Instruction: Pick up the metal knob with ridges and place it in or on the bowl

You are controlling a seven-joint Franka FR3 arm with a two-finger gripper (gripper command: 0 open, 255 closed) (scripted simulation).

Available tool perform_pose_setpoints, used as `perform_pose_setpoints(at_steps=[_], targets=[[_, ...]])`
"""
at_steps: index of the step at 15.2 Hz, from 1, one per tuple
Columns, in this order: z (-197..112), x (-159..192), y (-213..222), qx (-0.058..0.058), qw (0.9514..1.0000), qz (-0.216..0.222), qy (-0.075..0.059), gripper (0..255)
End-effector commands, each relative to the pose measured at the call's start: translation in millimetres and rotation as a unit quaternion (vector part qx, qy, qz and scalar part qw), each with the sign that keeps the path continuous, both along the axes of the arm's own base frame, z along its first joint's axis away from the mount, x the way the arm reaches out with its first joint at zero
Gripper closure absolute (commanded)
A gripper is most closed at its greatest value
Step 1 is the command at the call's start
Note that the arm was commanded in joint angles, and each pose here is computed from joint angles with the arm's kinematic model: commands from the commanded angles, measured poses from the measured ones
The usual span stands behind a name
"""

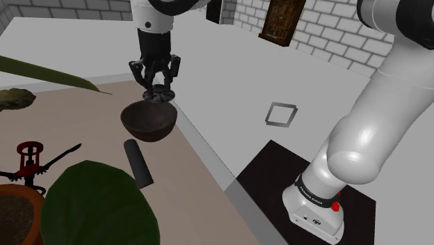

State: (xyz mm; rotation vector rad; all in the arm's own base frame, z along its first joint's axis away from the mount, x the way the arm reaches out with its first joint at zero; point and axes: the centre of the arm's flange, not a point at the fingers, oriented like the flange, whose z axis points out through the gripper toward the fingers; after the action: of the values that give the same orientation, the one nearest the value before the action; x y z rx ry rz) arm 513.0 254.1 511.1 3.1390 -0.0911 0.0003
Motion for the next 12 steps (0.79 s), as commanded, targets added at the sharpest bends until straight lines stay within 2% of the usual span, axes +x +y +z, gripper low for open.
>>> perform_pose_setpoints(at_steps=[1,2,12], targets=[[1.8,24.8,11.4,0.0,1.0,-0.001,0.0,255],[2.8,35.6,16.3,0.0,1.0,-0.001,0.0,255],[-50.0,35.6,16.3,0.0,1.0,-0.001,0.0,255]])
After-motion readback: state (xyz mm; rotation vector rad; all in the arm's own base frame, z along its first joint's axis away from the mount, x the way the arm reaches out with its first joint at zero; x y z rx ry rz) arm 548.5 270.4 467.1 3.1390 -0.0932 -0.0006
